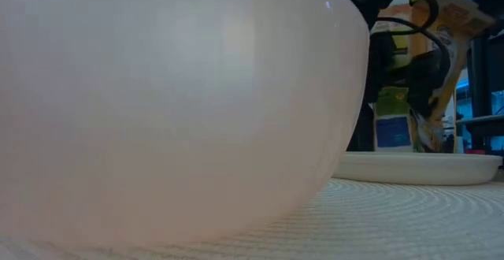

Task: Arrange a breakfast setting
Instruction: Pour the cereal from the cereal box into the pink bowl

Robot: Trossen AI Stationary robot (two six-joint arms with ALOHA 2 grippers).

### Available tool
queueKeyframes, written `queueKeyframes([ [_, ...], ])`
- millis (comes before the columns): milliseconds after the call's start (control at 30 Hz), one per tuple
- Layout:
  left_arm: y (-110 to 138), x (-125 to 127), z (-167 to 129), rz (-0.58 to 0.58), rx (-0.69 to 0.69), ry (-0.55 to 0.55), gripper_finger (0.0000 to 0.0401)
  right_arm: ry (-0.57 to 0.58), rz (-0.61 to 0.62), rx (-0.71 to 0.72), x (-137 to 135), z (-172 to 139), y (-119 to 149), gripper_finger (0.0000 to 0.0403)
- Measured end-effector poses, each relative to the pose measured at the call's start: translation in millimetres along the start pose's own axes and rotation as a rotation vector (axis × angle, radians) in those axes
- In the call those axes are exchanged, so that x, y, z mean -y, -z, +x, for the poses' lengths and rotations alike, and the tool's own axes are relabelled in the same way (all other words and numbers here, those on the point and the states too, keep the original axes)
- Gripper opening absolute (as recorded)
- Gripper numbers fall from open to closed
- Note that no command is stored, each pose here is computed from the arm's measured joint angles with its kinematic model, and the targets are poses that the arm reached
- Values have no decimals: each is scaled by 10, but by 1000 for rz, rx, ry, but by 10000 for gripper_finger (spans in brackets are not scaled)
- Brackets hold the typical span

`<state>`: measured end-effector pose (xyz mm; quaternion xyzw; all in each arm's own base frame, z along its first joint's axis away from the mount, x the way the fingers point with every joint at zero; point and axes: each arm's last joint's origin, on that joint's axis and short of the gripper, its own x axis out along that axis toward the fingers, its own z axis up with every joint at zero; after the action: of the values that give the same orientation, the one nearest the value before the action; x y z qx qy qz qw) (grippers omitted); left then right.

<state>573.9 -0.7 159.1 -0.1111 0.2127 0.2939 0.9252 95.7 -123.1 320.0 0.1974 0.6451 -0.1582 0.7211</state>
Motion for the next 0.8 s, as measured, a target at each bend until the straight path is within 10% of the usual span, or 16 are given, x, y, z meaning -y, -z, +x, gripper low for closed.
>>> queueKeyframes([
  [267, -63, -17, 37, 51, 78, -20, 356, -23, -5, 9, -7, 1, -1, 37],
  [800, -47, 30, 8, 133, 87, -26, 117, 13, -27, 6, -7, -12, 13, 37],
])
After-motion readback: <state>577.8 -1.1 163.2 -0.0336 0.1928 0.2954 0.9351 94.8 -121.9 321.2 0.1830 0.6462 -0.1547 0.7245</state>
